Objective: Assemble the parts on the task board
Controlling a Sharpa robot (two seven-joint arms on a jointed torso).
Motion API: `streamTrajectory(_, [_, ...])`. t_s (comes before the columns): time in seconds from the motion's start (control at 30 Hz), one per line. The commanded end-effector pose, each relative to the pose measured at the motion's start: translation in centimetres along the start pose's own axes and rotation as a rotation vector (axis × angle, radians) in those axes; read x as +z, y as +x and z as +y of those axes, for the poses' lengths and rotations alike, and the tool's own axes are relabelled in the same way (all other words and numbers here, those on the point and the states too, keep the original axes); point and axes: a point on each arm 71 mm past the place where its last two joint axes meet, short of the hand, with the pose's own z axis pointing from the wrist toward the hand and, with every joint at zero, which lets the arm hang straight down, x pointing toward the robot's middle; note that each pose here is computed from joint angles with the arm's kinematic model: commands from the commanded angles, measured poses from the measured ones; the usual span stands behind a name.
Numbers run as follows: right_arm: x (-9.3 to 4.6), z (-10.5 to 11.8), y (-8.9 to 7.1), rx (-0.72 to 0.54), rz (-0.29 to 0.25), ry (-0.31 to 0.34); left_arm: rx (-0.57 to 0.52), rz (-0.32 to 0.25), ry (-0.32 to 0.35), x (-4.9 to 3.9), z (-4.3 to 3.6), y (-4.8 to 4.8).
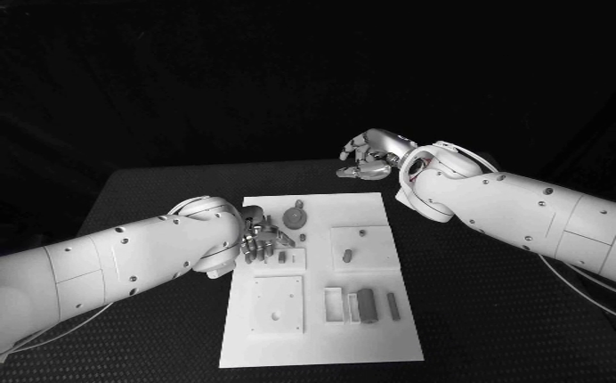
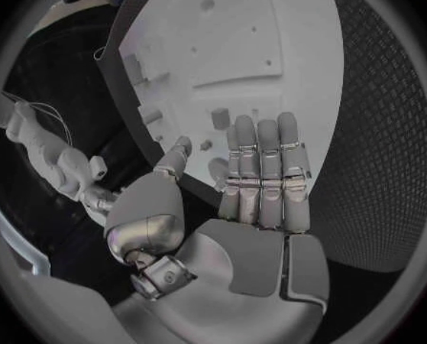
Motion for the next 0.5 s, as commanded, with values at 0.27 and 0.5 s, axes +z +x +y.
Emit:
streamTrajectory(0.27, [-0.1,-0.4,-0.2,0.003,0.001,0.004,-0.163,-0.080,0.007,-0.67,1.00,-4.85])
streamTrajectory(0.5, [-0.1,-0.5,-0.2,0.004,0.000,0.008,-0.167,-0.148,-0.012,0.08,1.84,-6.81])
